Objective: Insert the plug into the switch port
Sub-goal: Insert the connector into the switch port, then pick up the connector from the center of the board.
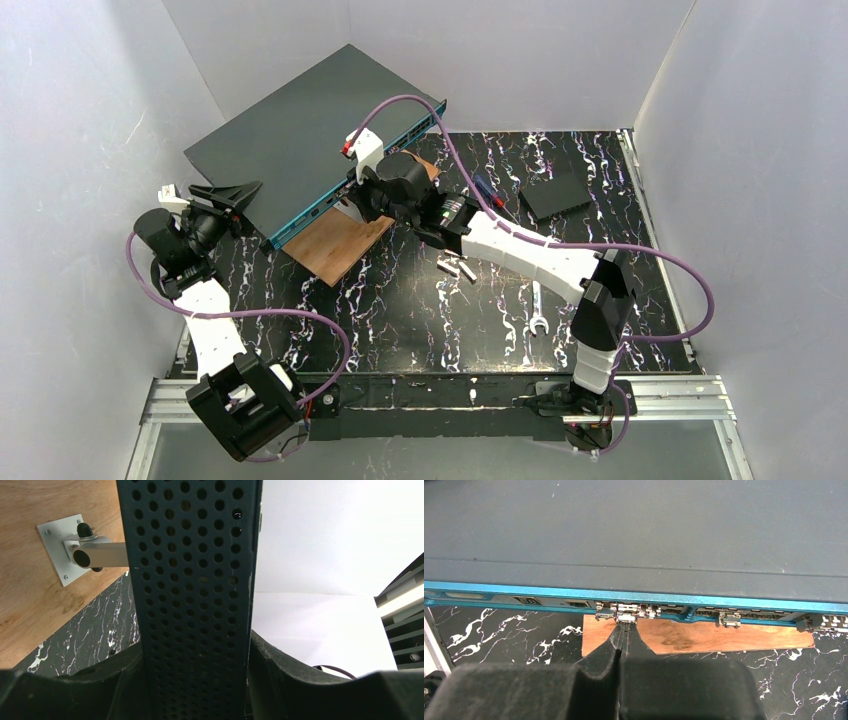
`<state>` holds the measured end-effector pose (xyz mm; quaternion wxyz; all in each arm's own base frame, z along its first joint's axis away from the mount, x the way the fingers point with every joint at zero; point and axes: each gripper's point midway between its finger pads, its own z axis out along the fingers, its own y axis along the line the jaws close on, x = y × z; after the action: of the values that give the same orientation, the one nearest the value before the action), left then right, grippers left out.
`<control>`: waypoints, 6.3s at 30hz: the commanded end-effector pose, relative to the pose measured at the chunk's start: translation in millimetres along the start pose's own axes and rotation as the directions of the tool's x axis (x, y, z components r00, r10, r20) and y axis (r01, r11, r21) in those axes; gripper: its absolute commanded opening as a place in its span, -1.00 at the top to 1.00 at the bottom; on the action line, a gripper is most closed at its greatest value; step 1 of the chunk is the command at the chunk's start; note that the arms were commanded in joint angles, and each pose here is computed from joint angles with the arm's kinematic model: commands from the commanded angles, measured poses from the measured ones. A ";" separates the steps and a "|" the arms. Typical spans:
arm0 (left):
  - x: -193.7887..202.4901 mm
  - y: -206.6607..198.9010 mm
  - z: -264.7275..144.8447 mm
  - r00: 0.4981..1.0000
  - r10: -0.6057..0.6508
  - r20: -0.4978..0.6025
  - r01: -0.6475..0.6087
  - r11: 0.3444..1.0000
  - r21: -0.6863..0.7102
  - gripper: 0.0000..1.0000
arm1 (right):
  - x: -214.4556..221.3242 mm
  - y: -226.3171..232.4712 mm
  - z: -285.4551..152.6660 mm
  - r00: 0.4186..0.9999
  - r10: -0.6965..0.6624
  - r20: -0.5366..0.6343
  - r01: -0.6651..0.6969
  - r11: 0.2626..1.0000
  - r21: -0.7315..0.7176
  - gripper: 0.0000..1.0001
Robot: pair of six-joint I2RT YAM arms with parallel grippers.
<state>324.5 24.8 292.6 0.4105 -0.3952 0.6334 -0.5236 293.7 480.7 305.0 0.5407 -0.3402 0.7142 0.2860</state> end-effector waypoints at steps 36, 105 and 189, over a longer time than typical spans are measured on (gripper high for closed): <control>29.7 -2.9 -5.4 0.990 0.069 -0.123 -0.065 0.997 0.037 1.00 | -57.5 -7.4 -11.8 0.954 -0.010 0.299 0.001 0.999 0.032 0.90; 18.3 9.4 -5.3 0.994 0.029 -0.104 -0.028 1.000 0.010 1.00 | 256.7 -149.9 -14.2 0.831 0.343 -0.438 -0.198 0.918 0.344 -0.89; 17.8 12.3 -5.6 0.996 0.029 -0.090 -0.029 1.000 0.004 1.00 | 326.6 -121.1 -170.8 0.835 0.445 -0.323 -0.141 0.741 0.656 -0.09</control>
<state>322.4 25.3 290.3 0.4057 -0.3922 0.6341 -0.5286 219.3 219.5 29.0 0.3503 -0.1197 0.9276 0.0506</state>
